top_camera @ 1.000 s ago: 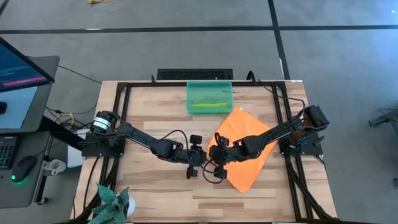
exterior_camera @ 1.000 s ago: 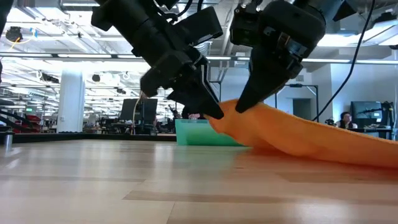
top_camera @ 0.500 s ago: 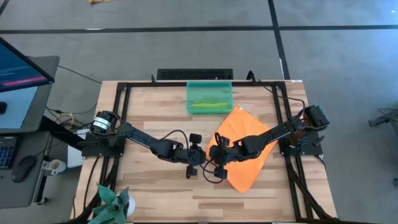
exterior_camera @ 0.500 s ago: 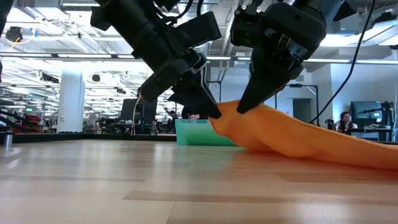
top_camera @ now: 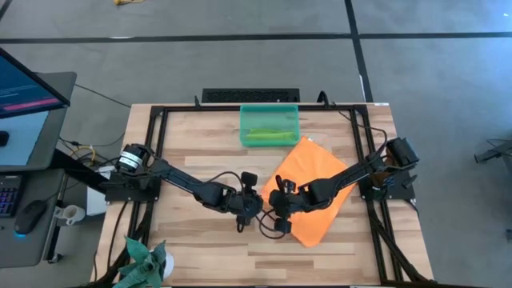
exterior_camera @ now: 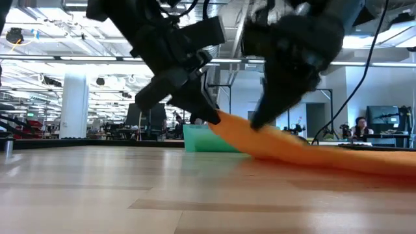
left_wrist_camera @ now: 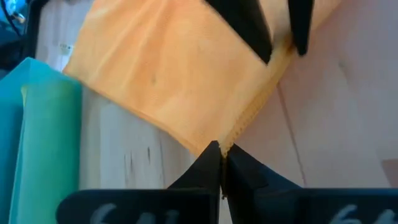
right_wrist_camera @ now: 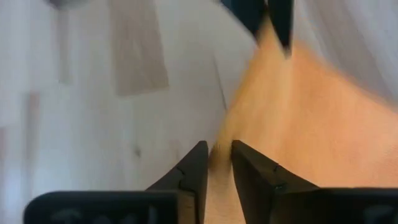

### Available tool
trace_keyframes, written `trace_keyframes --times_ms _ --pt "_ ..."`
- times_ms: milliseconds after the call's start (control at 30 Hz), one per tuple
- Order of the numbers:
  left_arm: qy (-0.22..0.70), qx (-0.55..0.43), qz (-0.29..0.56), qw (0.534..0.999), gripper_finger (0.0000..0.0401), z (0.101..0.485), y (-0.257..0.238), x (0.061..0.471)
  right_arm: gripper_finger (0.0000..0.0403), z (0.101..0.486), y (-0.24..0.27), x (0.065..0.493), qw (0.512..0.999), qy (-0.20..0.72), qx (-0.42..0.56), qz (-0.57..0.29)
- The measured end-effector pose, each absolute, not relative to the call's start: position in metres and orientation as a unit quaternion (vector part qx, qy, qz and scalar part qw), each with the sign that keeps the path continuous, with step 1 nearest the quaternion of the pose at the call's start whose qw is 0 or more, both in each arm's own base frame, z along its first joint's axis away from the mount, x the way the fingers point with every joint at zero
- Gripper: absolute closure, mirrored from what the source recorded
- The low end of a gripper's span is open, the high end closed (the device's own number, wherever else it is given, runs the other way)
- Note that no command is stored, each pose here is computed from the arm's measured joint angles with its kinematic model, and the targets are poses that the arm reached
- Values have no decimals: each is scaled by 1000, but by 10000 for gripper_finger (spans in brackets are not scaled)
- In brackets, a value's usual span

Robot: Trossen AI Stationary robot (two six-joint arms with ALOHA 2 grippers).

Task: Roll microfiber towels into tight, uniform cylinder then place into a basket
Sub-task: Fold the yellow microfiber towel

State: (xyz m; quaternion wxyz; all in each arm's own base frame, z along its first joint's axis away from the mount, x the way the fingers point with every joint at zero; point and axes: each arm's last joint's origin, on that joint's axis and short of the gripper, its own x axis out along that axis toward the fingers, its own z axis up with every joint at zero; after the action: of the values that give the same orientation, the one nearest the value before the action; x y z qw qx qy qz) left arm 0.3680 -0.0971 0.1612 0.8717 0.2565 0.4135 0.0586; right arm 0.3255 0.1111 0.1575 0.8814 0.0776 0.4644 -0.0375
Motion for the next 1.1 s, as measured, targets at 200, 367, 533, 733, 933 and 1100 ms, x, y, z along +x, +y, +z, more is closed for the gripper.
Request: trace_keyframes --times_ms 200,367,533,733,933,1100 --pt "439 244 60 863 401 175 -106 369 290 146 103 323 856 503 103 -60" --pt "465 277 97 835 401 177 -113 359 291 143 104 317 835 532 122 -62" --pt "491 311 172 795 401 178 -109 348 292 140 111 307 800 577 154 -57" --pt "508 306 205 779 401 181 -106 342 292 138 123 296 770 609 179 -62" --pt "518 297 188 780 401 180 -107 341 292 138 129 292 747 635 195 -30" --pt "525 299 184 775 401 180 -107 340 292 146 132 292 736 651 184 -37"
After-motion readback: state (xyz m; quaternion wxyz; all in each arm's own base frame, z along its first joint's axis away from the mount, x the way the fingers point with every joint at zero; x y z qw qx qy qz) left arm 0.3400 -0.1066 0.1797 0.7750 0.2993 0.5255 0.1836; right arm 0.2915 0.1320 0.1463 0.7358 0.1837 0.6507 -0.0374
